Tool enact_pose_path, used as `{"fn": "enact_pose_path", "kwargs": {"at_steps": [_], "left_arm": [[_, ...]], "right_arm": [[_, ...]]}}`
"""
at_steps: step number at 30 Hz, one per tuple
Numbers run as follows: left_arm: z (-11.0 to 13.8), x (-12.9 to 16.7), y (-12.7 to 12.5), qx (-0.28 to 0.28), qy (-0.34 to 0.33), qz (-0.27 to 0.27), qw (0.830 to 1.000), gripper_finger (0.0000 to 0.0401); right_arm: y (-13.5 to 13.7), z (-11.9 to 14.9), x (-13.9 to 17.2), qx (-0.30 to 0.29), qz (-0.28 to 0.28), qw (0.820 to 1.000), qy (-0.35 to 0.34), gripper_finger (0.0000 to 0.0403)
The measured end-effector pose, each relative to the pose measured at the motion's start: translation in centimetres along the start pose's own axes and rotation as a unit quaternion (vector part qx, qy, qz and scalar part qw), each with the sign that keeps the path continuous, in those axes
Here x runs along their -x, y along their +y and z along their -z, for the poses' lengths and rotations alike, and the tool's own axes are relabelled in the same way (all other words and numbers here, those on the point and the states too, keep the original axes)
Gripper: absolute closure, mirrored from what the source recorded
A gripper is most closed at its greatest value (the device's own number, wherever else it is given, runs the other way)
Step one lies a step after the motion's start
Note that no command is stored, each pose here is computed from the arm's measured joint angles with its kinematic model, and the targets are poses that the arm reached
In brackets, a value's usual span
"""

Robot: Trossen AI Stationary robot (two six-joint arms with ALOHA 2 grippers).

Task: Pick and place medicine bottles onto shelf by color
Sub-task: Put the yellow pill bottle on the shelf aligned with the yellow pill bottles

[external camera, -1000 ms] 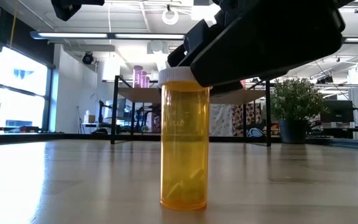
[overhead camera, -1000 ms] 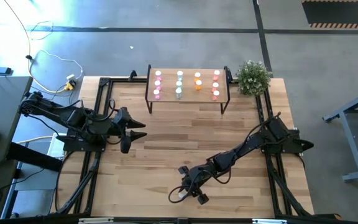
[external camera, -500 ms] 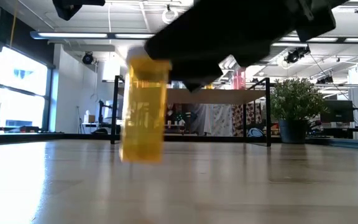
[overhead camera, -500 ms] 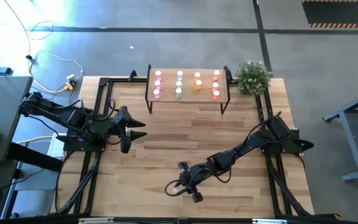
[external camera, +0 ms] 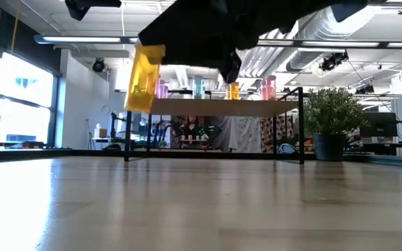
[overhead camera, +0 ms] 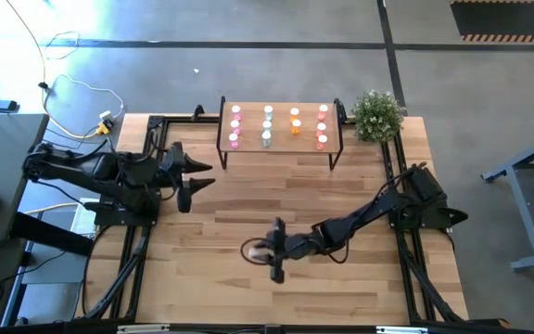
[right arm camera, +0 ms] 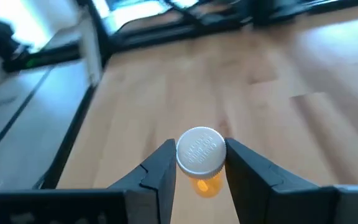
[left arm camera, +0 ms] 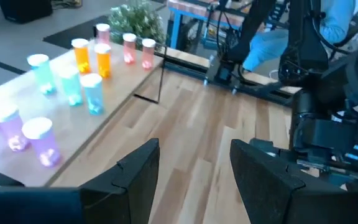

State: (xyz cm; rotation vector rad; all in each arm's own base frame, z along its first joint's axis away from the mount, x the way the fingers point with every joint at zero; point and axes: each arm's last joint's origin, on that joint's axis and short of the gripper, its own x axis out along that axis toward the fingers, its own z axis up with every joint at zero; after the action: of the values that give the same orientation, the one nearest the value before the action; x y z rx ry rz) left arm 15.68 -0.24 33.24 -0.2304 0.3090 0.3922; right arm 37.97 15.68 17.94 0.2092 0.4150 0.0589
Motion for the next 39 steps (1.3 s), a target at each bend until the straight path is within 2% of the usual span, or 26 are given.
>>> {"fn": "enact_pose_path", "kwargs": {"at_steps": [9, 21, 33, 36, 39], "left_arm": [[-0.4, 0.9, 0.6, 0.002, -0.019, -0.004, 1.0, 0.0215], [-0.3, 0.9, 0.7, -0.02, -0.016, -0.001, 1.0, 0.0215], [-0.3, 0.9, 0.6, -0.044, -0.017, -0.002, 0.999, 0.0215], [-0.4, 0.9, 0.6, -0.044, -0.018, -0.002, 0.999, 0.0215], [-0.4, 0.9, 0.6, -0.044, -0.019, -0.003, 0.999, 0.0215]], "right_arm": [[-1.8, -2.9, 2.0, -0.058, 0.147, 0.985, -0.064, 0.0291], [-5.1, -7.1, 6.1, -0.083, 0.315, 0.937, -0.127, 0.0291], [-9.1, -10.8, 12.5, -0.083, 0.406, 0.902, -0.124, 0.0291], [-10.5, -11.2, 13.8, -0.074, 0.422, 0.898, -0.103, 0.0291], [-12.1, -11.7, 14.5, -0.066, 0.42, 0.901, -0.083, 0.0291]]}}
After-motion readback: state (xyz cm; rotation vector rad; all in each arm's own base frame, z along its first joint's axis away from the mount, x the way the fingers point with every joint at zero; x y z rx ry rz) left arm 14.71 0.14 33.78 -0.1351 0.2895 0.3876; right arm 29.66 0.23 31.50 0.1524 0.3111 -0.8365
